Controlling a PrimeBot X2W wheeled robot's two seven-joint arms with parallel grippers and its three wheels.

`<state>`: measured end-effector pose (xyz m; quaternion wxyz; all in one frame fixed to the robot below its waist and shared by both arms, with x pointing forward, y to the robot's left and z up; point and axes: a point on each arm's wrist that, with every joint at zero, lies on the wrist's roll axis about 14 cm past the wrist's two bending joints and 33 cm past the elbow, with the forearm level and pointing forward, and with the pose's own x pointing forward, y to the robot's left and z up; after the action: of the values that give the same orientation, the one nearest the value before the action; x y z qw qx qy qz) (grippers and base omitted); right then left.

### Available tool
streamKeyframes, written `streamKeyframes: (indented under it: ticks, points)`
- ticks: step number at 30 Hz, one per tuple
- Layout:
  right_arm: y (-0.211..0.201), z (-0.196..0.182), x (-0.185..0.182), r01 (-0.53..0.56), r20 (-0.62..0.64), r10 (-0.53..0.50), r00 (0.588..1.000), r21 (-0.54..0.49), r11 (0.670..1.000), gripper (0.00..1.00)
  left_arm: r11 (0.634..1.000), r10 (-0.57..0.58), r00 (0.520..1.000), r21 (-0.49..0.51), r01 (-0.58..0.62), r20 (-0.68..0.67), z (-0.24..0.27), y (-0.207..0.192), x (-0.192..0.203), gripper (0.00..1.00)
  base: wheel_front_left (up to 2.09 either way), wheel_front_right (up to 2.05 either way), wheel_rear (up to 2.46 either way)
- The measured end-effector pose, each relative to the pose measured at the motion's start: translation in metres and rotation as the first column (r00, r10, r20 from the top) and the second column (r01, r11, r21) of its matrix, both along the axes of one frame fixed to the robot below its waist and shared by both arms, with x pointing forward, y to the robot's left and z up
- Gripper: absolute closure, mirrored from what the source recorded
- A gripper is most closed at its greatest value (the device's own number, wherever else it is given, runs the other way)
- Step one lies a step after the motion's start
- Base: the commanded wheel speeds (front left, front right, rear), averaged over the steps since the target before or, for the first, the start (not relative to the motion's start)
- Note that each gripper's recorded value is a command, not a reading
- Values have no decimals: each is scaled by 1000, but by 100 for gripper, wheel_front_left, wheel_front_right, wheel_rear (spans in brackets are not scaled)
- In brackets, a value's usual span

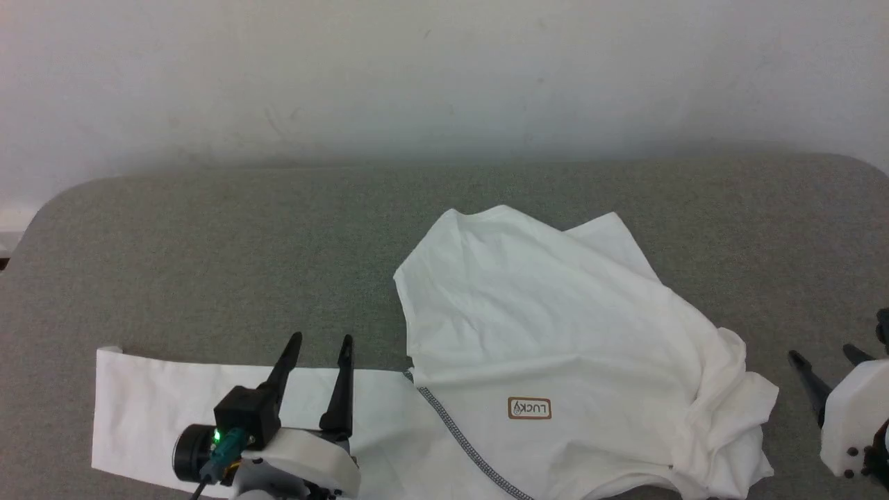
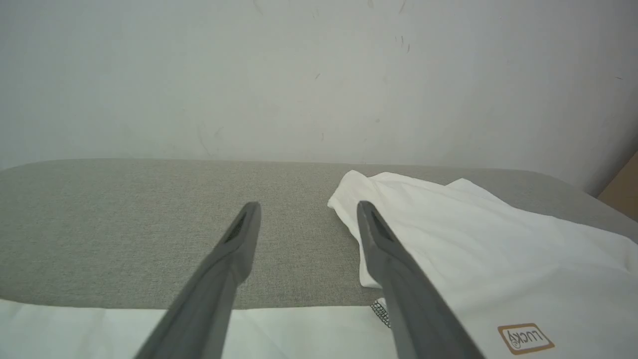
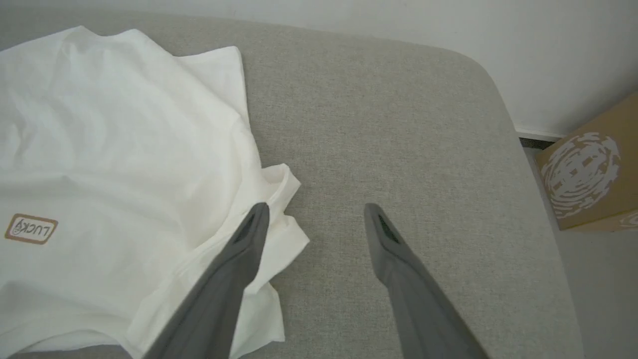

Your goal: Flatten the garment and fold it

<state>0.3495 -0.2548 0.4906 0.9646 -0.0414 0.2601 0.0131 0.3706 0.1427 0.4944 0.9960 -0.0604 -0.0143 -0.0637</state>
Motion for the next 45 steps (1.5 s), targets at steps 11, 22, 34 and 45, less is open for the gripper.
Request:
streamKeyframes:
  ticks: [11, 22, 34, 45]
  points:
    - [0, -55, 46, 33, -240, -19, 971, 54, 998, 0, 1000, 25, 999, 14, -25, -35, -12, 11, 9, 0, 0, 0, 0]
    - [10, -114, 50, -39, -445, 34, 895, -3, 999, 0, 997, 73, 994, 30, -71, -76, -26, 29, 8, 0, 0, 0, 0]
    - [-11, -76, 73, -6, -216, -2, 976, -40, 999, 100, 998, 66, 996, 23, -65, -61, -20, 25, 8, 0, 0, 0, 0]
    - [-90, 59, 76, 216, 212, -171, 962, -209, 954, 100, 1000, 9, 1000, 5, -9, -22, -7, 4, 10, 0, 0, 0, 0]
